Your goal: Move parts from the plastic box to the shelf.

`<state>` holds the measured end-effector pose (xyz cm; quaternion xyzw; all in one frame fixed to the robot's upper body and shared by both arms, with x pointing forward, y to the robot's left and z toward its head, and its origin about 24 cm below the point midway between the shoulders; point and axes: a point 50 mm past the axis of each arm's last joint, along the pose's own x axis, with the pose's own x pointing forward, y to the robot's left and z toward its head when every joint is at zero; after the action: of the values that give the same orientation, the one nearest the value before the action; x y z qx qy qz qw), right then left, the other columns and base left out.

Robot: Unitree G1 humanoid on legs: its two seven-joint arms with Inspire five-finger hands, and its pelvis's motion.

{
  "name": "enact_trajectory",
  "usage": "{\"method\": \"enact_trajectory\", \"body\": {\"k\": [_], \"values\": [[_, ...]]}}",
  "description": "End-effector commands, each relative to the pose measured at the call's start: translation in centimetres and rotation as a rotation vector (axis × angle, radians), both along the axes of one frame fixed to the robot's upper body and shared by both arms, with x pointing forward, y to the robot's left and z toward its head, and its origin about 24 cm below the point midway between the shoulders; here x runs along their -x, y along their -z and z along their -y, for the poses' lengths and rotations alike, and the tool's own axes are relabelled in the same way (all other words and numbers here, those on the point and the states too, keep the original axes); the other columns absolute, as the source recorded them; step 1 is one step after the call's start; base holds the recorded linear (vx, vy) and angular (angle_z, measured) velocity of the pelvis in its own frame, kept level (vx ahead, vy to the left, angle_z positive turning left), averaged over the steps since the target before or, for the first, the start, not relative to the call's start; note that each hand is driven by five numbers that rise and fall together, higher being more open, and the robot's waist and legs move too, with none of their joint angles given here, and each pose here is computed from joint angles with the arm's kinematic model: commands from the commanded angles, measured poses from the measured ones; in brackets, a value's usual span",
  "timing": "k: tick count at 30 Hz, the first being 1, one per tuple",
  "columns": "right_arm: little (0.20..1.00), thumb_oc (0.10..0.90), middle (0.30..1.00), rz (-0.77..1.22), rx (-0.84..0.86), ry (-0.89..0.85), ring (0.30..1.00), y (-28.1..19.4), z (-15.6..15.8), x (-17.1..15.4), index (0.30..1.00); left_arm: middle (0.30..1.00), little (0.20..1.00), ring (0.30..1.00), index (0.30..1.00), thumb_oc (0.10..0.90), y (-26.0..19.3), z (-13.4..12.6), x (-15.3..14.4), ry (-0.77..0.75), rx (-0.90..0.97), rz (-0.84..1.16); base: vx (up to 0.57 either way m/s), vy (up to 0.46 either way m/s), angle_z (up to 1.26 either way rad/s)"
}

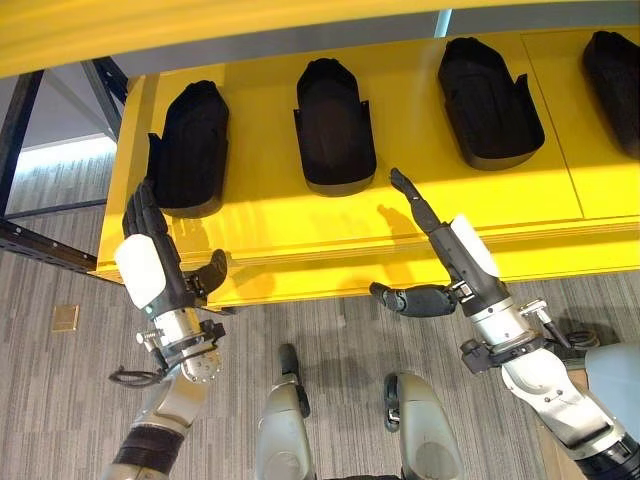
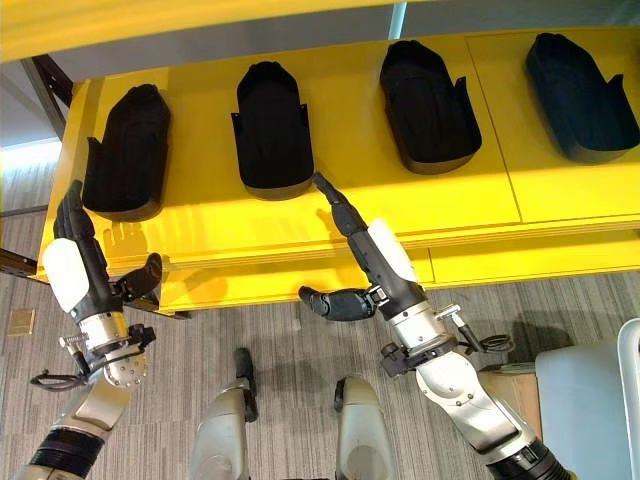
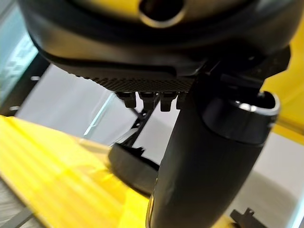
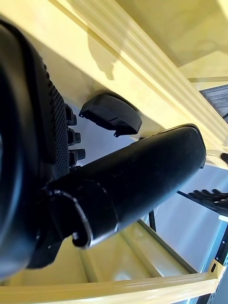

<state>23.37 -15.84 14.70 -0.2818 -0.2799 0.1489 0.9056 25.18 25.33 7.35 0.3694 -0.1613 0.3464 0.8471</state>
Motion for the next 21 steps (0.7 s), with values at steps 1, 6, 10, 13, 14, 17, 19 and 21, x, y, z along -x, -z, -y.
{"method": "enact_trajectory", "body": {"k": [1,6,10,13,14,17,19,21], "values": [[1.000,0.900,1.000,0.268,-0.140,-0.026,1.000,-4.0,-0.4,0.6,1.000,1.000,1.000,1.000,1.000,0.900,-4.2,-2.4,0.7,-0.146,0.003,0.304,0.00,0.000,0.00],[1.000,0.900,1.000,0.274,-0.146,-0.009,1.000,-3.9,-0.5,0.5,1.000,1.000,1.000,1.000,1.000,0.900,-4.7,-3.6,1.4,-0.194,-0.003,0.364,-0.02,-0.015,0.00],[1.000,0.900,1.000,0.284,-0.154,-0.003,1.000,-3.9,-0.2,0.8,1.000,1.000,1.000,1.000,1.000,0.900,-5.1,-3.8,1.7,-0.153,-0.066,0.312,-0.04,-0.018,0.03],[1.000,0.900,1.000,0.295,-0.152,-0.005,1.000,-4.1,0.1,1.0,1.000,1.000,1.000,1.000,1.000,0.900,-4.6,-3.2,1.7,-0.084,-0.133,0.233,-0.04,0.013,0.07],[1.000,0.900,1.000,0.298,-0.152,-0.007,1.000,-4.1,0.2,1.0,1.000,1.000,1.000,1.000,1.000,0.900,-4.5,-2.9,1.6,-0.065,-0.154,0.215,-0.03,0.025,-0.07],[1.000,0.900,1.000,0.299,-0.139,-0.016,1.000,-4.2,0.2,0.8,1.000,1.000,1.000,1.000,1.000,0.900,-4.5,-2.3,1.1,-0.019,-0.222,0.200,-0.01,0.053,-0.04],[1.000,0.900,1.000,0.302,-0.134,-0.019,1.000,-4.3,0.0,0.7,1.000,1.000,1.000,1.000,1.000,0.900,-5.0,-2.0,0.5,0.017,-0.259,0.186,-0.02,0.032,0.01],[1.000,0.900,1.000,0.303,-0.133,-0.022,1.000,-4.4,-0.1,0.7,1.000,1.000,1.000,1.000,1.000,0.900,-5.2,-1.7,0.2,0.045,-0.271,0.177,-0.01,0.023,0.04]]}}
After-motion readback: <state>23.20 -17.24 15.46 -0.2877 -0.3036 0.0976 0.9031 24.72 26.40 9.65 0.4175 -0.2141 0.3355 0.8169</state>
